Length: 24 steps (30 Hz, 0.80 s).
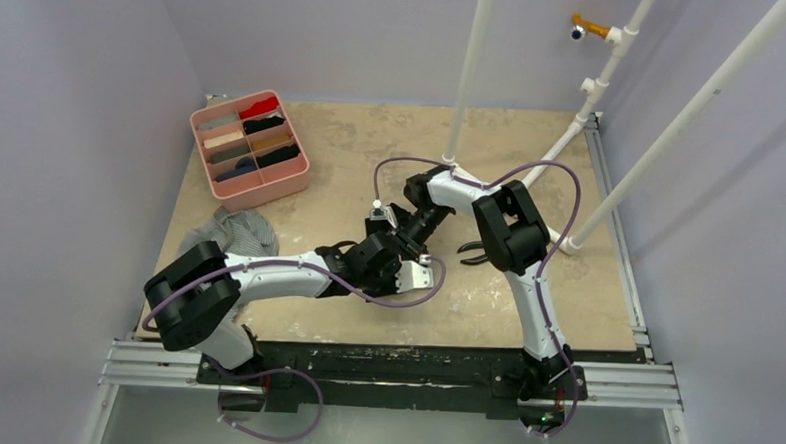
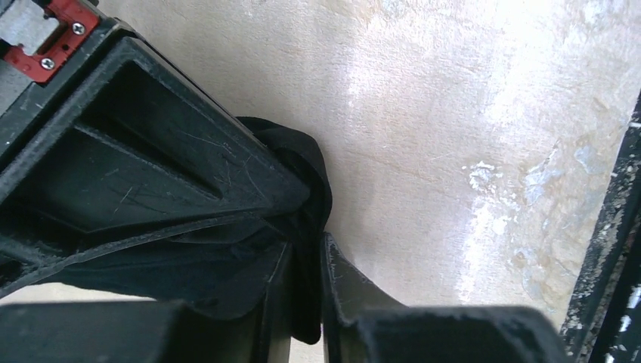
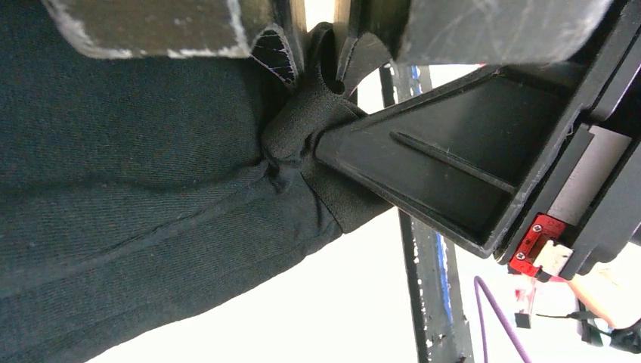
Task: Roll the underwear
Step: Roll the underwear to the center of the board.
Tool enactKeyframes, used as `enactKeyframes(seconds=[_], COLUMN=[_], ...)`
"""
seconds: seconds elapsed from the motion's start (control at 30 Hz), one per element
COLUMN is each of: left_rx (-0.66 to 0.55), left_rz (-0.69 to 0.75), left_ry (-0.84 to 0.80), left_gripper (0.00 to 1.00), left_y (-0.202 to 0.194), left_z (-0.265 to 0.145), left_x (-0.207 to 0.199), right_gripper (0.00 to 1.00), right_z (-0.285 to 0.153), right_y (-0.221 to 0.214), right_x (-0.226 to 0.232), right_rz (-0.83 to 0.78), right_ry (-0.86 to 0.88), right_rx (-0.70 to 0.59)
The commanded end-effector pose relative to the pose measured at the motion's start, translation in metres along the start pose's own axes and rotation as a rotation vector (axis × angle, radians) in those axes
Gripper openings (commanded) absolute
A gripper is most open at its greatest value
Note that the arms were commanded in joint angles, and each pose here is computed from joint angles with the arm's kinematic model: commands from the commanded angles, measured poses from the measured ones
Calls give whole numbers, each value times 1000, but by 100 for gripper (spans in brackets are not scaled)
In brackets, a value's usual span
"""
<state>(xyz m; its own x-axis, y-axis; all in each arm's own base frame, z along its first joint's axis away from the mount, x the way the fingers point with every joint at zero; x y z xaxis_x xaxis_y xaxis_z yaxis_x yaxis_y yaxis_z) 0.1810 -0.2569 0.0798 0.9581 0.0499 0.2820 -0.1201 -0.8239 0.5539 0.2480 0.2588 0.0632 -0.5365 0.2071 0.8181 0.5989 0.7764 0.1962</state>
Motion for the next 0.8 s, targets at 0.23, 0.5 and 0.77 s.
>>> enactKeyframes(seconds=[0.23,0.5,0.77], left_rx=[-75,-114,-129], left_rz=[-156,-254,-436], left_ry=[-177,-239,-335], left_gripper=[0,0,0], left_y=[6,0,-7], left_z=[-2,-3,-5], left_x=[-2,6,29], right_gripper=[40,57,55], right_z=[-34,-68,-99], right_y=[14,10,-6], right_x=[22,25,19], right_rz=[-84,-77,-67], right_ry=[-104,-172,-254], right_rx=[-90,-159,-251])
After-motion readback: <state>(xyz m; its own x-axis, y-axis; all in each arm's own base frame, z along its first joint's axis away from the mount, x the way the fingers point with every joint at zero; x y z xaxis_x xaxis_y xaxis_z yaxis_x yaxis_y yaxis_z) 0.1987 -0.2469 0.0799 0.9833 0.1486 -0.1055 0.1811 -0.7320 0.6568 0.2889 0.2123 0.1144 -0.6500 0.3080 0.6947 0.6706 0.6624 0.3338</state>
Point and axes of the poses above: each gripper's point midway between its finger pads, its own z axis out along the fingers, its own x axis along the line the jaws close on, y = z × x, the point moved 6 cm from there along -z, back along the fingers, and after that the axes turned 7 degrees about z, right-handed, at the moved point
